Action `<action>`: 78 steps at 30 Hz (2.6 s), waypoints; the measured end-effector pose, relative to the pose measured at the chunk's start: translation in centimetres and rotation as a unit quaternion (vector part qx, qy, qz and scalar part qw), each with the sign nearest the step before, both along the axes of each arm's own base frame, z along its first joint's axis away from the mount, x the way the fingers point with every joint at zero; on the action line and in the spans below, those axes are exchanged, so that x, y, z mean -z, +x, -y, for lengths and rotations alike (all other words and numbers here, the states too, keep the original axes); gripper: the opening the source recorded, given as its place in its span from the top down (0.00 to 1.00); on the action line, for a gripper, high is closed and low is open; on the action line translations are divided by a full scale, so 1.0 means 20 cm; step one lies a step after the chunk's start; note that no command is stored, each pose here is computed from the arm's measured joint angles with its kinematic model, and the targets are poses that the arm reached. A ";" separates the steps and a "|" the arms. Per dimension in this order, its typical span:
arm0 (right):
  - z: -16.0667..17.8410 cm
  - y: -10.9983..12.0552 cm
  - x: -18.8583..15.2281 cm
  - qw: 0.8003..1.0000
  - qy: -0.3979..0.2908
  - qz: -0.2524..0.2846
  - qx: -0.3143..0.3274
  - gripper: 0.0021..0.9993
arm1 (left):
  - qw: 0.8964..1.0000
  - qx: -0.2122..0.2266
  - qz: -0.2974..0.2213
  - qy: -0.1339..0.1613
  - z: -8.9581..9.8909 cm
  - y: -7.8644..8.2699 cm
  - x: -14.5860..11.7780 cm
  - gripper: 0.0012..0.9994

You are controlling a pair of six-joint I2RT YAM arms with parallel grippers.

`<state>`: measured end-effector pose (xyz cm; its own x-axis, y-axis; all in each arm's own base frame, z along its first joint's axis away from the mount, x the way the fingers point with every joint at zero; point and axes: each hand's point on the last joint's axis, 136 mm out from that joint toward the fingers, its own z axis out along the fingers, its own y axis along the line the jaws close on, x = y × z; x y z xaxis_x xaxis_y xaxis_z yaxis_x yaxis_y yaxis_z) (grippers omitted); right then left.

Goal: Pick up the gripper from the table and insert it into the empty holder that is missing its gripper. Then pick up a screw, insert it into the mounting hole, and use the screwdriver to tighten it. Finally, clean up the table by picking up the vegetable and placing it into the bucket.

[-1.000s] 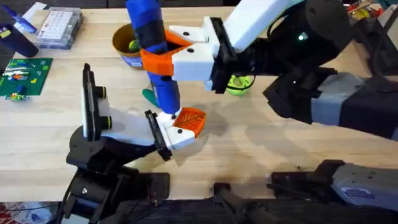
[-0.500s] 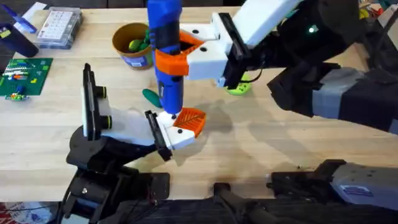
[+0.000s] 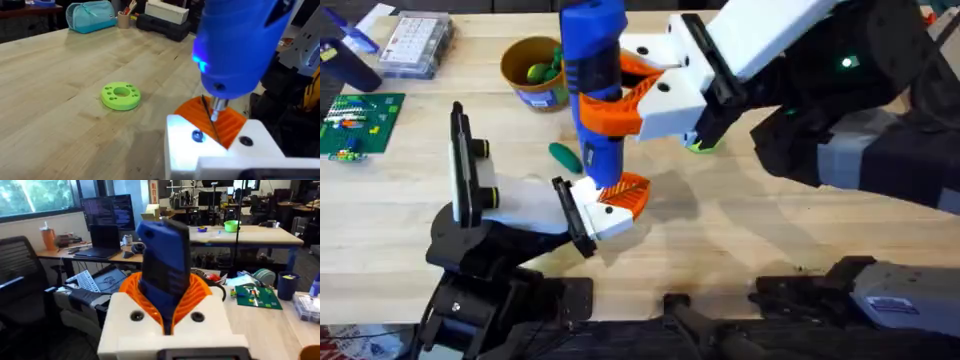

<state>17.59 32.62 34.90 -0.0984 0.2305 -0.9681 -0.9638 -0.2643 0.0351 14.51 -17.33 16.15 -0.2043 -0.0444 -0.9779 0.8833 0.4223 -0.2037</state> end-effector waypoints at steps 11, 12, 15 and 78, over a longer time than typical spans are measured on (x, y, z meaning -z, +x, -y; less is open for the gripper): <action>-0.02 0.06 0.03 0.999 -0.014 -0.046 0.019 0.96 | 1.000 0.000 0.000 0.000 0.00 0.00 0.00 0.98; -0.02 0.07 0.03 0.998 -0.012 -0.048 0.024 0.96 | 1.000 0.000 0.000 0.000 0.00 0.00 0.00 0.98; -0.03 0.10 0.02 0.998 -0.005 -0.056 0.041 0.96 | 1.000 0.000 0.000 0.000 0.00 0.00 0.00 0.98; -0.08 0.18 0.10 0.992 -0.035 -0.101 0.073 0.96 | 1.000 0.000 -0.012 -0.004 0.00 0.00 0.00 0.98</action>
<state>21.19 34.15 32.83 -0.2631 0.1895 -0.9460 -0.9629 -0.1130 0.2451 14.50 -17.35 16.06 -0.2277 -0.0515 -0.9724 0.8784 0.4201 -0.2279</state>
